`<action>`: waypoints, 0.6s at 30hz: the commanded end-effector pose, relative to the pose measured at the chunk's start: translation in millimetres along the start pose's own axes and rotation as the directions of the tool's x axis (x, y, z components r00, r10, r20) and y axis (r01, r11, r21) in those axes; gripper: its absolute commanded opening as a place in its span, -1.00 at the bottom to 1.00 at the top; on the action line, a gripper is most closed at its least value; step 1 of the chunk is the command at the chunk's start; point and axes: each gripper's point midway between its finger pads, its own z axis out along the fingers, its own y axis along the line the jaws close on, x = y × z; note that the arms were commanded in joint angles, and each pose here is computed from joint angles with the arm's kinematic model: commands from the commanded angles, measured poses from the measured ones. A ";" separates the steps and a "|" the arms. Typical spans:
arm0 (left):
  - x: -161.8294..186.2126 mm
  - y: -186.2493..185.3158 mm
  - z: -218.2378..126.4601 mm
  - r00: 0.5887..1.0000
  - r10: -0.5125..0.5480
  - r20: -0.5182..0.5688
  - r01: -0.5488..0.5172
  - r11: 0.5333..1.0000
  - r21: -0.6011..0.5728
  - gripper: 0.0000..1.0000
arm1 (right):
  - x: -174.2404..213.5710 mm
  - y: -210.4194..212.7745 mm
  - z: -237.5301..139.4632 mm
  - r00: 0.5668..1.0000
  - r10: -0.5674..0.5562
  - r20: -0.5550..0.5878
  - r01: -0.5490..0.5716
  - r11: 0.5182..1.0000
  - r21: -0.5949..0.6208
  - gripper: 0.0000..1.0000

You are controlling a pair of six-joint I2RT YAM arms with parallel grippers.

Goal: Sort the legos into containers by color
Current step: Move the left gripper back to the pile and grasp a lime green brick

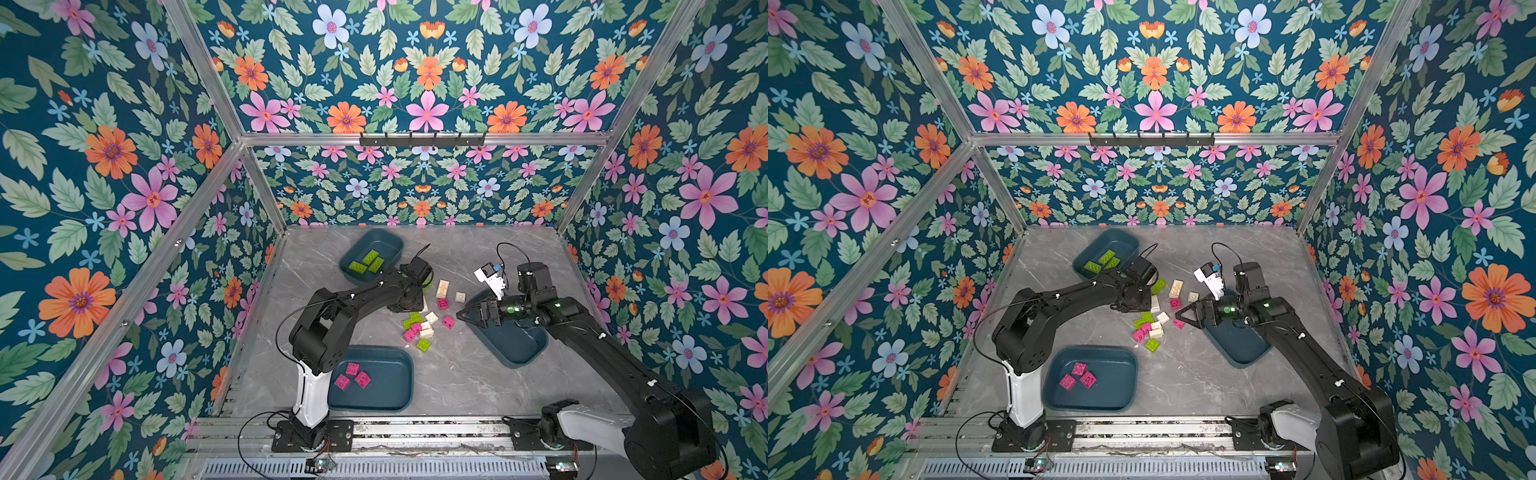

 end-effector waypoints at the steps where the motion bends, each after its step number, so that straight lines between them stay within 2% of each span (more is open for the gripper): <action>1: 0.9 -1.3 5.8 1.000 -0.016 -0.007 0.016 1.000 0.004 0.03 | 2.4 0.6 -1.4 1.000 -0.002 -0.003 0.002 1.000 -0.006 0.98; 18: 3.7 -5.8 23.2 0.999 -0.010 -0.031 0.010 1.000 0.009 0.08 | 5.9 -2.1 -5.8 1.000 0.009 0.002 -0.009 1.000 -0.004 0.98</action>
